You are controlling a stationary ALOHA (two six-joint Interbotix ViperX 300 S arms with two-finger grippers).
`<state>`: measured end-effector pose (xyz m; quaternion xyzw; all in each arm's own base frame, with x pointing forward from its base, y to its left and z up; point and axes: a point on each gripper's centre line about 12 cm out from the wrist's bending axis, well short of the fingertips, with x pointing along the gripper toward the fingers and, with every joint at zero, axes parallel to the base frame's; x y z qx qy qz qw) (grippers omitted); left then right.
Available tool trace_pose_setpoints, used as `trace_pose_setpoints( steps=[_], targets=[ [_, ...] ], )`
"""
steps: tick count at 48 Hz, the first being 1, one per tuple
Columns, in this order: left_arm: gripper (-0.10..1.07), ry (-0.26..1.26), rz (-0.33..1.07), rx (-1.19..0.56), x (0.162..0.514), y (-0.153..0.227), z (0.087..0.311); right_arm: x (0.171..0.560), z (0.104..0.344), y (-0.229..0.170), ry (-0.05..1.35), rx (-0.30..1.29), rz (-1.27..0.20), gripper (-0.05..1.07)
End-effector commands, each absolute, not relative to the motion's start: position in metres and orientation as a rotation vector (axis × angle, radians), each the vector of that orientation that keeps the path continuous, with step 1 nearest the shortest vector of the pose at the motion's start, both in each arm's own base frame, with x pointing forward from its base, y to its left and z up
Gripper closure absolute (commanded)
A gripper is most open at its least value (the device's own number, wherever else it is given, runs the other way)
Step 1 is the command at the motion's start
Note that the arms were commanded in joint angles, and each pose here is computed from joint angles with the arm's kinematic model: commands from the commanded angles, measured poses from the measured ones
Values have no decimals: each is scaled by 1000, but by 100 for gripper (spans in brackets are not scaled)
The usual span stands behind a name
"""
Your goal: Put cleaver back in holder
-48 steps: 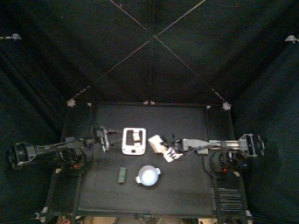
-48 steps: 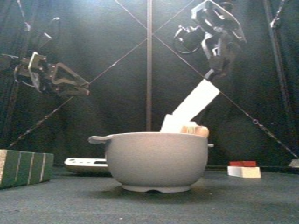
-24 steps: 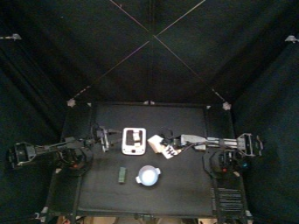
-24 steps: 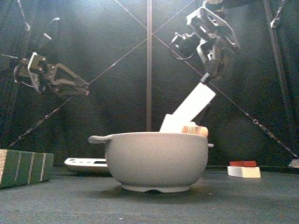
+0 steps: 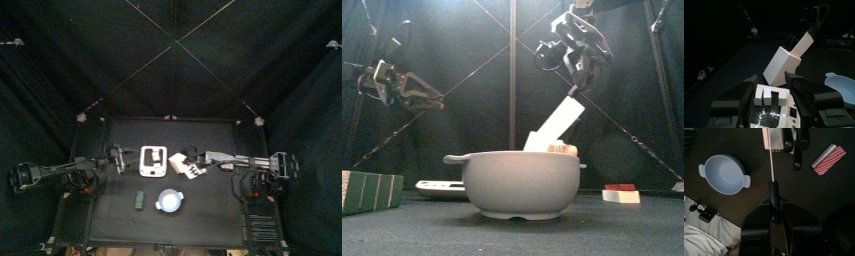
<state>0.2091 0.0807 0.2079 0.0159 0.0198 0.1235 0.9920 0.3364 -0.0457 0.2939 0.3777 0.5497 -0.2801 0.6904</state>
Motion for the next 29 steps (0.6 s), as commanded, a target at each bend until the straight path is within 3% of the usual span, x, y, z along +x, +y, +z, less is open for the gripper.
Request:
trace_pose_setpoints(
  steps=[1,13,29],
  targets=[
    [13,27,250,38,211,83,212,338,308,-49,1194,860,-615,59],
    [13,-3,249,36,220,85,223,342,309,-51,1254,864,-633,59],
    [13,12,247,30,221,85,219,359,314,-60,1297,860,-594,59]
  ],
)
